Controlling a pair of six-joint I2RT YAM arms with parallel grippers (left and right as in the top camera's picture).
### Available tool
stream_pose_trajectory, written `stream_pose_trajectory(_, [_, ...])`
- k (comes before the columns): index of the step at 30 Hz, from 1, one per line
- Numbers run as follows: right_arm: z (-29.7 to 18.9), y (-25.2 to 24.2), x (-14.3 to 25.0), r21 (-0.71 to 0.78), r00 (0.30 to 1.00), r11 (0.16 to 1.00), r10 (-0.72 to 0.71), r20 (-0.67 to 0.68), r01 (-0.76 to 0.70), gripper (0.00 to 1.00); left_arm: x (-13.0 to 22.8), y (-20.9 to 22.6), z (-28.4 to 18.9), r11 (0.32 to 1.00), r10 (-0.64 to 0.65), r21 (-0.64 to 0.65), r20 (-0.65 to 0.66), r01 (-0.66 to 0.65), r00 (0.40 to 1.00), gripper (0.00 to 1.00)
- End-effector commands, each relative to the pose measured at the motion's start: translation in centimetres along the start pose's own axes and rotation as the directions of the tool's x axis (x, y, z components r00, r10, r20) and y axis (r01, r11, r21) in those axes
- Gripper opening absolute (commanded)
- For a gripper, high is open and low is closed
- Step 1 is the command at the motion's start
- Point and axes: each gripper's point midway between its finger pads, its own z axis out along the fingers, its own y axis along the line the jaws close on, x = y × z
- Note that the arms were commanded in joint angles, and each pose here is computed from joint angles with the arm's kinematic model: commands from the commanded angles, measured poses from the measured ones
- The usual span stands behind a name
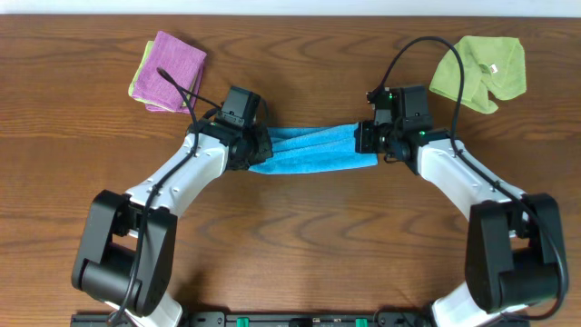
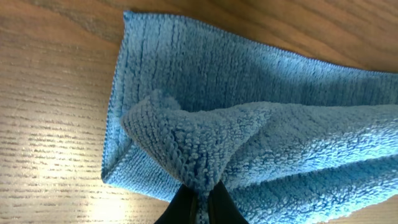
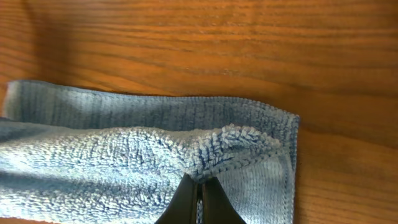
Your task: Fold the cloth
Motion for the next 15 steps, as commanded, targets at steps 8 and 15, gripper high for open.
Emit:
stream_pose_trajectory(8, [-0.5,-4.1,-1.8,0.199,0.997,0.980,-0.005,0.082,-0.011,0.01,-3.4,2.1,-1.4,0.990,-0.017,-0.135,0.114,0.032,0.993,0.06])
stream_pose_trajectory(15, [-0.6,-4.3,-2.7,0.213,0.993,0.977,-0.015,0.119,-0.011,0.01,-3.9,2.9,-1.4,0.982,-0.005,-0.189,0.133,0.030,0.991,0.06])
